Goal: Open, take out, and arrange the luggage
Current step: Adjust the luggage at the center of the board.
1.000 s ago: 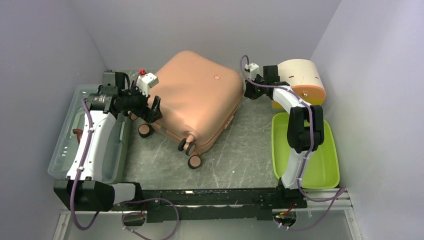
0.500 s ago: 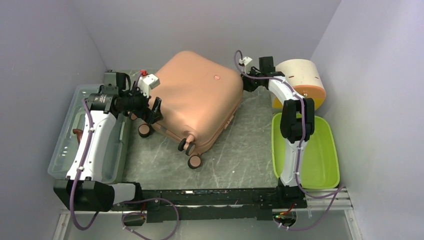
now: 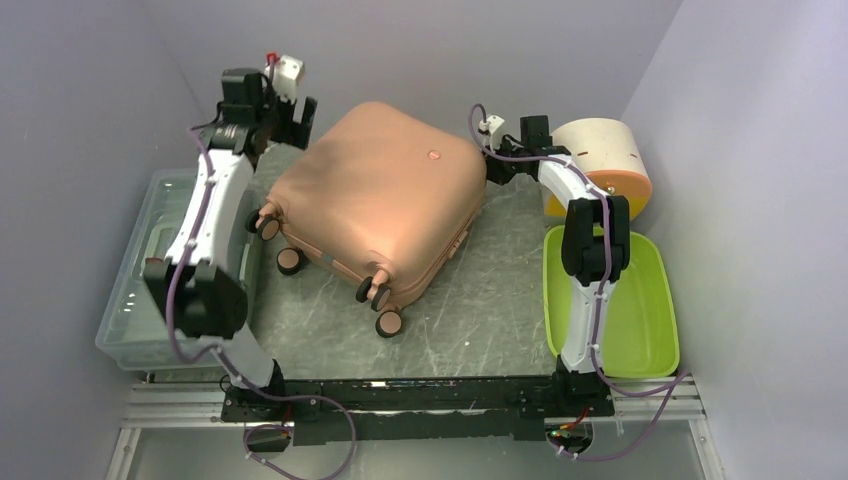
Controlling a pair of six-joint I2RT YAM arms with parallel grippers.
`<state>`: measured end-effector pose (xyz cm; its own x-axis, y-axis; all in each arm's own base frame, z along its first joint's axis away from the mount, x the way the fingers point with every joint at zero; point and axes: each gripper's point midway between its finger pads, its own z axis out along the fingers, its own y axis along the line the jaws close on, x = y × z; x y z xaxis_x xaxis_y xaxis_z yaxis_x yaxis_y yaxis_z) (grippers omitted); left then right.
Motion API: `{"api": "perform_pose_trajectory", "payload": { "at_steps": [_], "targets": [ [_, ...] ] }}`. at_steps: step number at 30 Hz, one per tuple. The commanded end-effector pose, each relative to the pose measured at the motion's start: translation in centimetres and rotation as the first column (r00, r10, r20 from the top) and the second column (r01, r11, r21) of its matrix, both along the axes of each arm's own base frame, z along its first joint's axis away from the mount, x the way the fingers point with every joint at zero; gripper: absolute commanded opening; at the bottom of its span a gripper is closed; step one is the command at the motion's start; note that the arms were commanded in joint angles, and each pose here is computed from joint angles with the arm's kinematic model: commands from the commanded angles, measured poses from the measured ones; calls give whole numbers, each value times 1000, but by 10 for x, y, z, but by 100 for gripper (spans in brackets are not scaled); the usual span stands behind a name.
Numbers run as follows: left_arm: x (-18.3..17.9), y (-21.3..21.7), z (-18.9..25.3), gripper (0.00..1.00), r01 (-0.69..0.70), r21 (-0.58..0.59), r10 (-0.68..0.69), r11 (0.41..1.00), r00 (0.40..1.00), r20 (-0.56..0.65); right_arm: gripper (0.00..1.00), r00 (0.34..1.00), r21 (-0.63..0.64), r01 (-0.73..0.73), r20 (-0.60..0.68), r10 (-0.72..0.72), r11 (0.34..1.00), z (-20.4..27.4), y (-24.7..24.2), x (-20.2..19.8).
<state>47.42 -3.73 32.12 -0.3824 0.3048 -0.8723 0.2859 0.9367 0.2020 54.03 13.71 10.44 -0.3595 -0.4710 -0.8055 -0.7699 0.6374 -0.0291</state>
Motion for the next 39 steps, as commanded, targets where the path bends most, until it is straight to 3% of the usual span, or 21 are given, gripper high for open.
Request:
{"api": "perform_pose_trajectory", "payload": {
  "at_steps": [1,8,11,14,20,24,31,39],
  "targets": [
    [83,31,14,99,-256,26,249,966,955,160,0,993,-48,15,115,-10,999,19,-13,14],
    [177,55,-29,99,-463,163,415,871,872,258,0,996,-14,-4,91,5,1000,23,-7,7],
    [199,51,-41,100,-510,226,425,830,841,336,0,996,0,-18,84,17,1000,21,-5,2],
    [211,33,-60,100,-478,302,368,825,859,355,0,996,-1,-26,81,26,1000,19,-4,-2],
    [206,-41,-106,100,-201,359,127,911,968,218,0,990,-38,-88,109,91,995,17,-7,-7],
    [193,-89,-138,100,4,375,-44,927,994,98,0,973,-79,-175,136,185,981,14,-10,-4],
    [161,-161,-183,98,301,330,-294,895,953,-71,0,915,-50,-373,148,377,926,36,-10,-3],
    [126,-214,-214,94,497,225,-463,838,866,-189,0,829,-73,-540,129,545,839,36,5,-60]
  ]
}}
